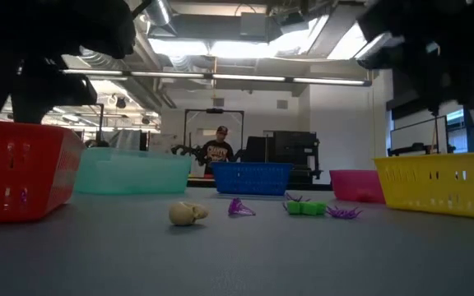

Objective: Sort Halloween decoration
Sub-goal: Put the yellow skull toy into the red bin

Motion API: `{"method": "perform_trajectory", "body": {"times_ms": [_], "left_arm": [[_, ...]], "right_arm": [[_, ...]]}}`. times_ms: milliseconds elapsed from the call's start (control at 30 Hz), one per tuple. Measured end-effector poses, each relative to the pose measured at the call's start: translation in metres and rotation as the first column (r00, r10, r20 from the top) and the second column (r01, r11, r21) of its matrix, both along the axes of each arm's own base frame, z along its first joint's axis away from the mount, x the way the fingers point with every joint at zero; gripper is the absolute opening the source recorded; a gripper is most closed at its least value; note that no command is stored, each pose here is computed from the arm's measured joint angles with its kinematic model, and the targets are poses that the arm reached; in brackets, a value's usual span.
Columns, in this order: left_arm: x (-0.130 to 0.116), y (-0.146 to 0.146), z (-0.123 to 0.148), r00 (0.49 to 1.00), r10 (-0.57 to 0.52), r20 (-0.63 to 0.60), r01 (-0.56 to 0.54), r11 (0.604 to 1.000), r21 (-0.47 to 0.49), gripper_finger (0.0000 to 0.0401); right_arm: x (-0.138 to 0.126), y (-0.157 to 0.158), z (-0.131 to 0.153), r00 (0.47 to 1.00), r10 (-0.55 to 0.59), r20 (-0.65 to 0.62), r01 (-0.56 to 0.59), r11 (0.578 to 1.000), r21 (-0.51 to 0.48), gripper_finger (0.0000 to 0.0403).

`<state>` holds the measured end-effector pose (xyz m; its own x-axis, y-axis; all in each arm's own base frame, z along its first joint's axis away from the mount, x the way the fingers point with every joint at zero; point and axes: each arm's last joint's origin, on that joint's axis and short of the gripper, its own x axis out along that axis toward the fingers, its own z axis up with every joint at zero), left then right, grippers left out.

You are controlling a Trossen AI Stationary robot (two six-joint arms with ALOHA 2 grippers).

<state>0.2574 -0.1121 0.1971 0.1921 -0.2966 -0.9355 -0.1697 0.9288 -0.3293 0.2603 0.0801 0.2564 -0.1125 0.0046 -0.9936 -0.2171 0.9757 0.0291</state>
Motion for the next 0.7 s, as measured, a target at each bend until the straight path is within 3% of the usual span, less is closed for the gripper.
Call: {"method": "perform_trajectory", "body": {"times_ms": [367, 700], "left_arm": [[0.001, 0.001, 0.000, 0.999, 0.033, -0.007, -0.033, 0.999, -0.004, 0.0176], [0.003, 0.001, 0.000, 0.999, 0.039, 0.023, -0.039, 0.999, 0.004, 0.0176]], "right_arm": [[0.032, 0.009, 0.019, 0.944, -0.010, 0.330, -0.012, 0.998, 0.063, 0.0147], [0.060, 0.017, 0.026, 0.802, 0.076, 0.592, -0.154, 0.985, 0.082, 0.0147]]}}
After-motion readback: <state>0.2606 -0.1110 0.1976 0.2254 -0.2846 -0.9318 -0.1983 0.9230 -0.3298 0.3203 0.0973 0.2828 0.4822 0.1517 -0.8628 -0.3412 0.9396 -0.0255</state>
